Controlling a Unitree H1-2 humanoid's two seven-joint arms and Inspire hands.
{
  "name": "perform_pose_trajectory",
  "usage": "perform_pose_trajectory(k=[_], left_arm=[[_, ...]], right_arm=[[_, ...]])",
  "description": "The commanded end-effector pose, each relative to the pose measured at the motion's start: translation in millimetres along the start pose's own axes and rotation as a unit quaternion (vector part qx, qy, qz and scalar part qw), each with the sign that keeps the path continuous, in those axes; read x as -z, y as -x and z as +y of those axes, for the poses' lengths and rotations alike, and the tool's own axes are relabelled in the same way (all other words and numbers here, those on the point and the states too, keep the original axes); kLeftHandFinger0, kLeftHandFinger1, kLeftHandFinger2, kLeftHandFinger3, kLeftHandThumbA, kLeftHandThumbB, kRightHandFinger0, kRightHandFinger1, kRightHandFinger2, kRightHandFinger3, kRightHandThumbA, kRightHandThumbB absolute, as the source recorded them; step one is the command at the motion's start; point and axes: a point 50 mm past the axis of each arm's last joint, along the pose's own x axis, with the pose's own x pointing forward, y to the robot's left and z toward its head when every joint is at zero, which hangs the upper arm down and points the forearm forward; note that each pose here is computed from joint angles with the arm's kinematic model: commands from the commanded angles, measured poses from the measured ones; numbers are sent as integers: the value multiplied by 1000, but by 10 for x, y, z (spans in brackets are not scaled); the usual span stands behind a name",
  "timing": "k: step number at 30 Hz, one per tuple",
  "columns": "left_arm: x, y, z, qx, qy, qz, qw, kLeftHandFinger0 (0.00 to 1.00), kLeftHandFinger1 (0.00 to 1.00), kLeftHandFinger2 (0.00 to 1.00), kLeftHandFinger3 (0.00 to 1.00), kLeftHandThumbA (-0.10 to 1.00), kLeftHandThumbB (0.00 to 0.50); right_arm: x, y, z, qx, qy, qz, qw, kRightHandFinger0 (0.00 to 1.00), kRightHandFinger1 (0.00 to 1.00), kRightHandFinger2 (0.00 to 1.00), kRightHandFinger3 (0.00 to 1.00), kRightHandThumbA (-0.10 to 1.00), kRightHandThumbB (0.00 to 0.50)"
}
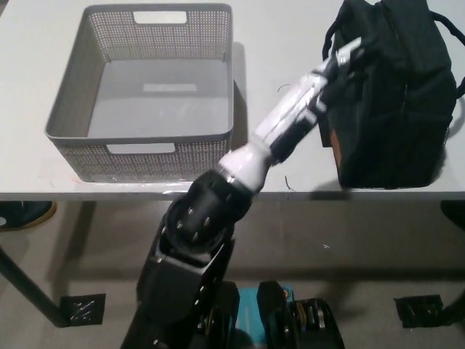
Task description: Use both hands to pick up a lunch bag on the right hand side and place it into a container on the left hand side
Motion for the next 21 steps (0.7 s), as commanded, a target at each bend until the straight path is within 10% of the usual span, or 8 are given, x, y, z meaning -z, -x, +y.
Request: perform_pose_trajectory(k=[1, 21], left_arm=[[-5, -250, 87, -43, 18, -4, 999, 1000, 1000, 1000, 1000, 1000, 376], [614, -655, 238, -96, 16, 95, 991, 1000, 1000, 1000, 1000, 1000, 454]], right_arm=[[66, -213, -101, 20, -28, 14, 999, 1000, 1000, 1000, 1000, 1000, 388], [847, -770, 19, 21, -77, 88, 993, 1000, 1000, 1000, 1000, 1000, 385]])
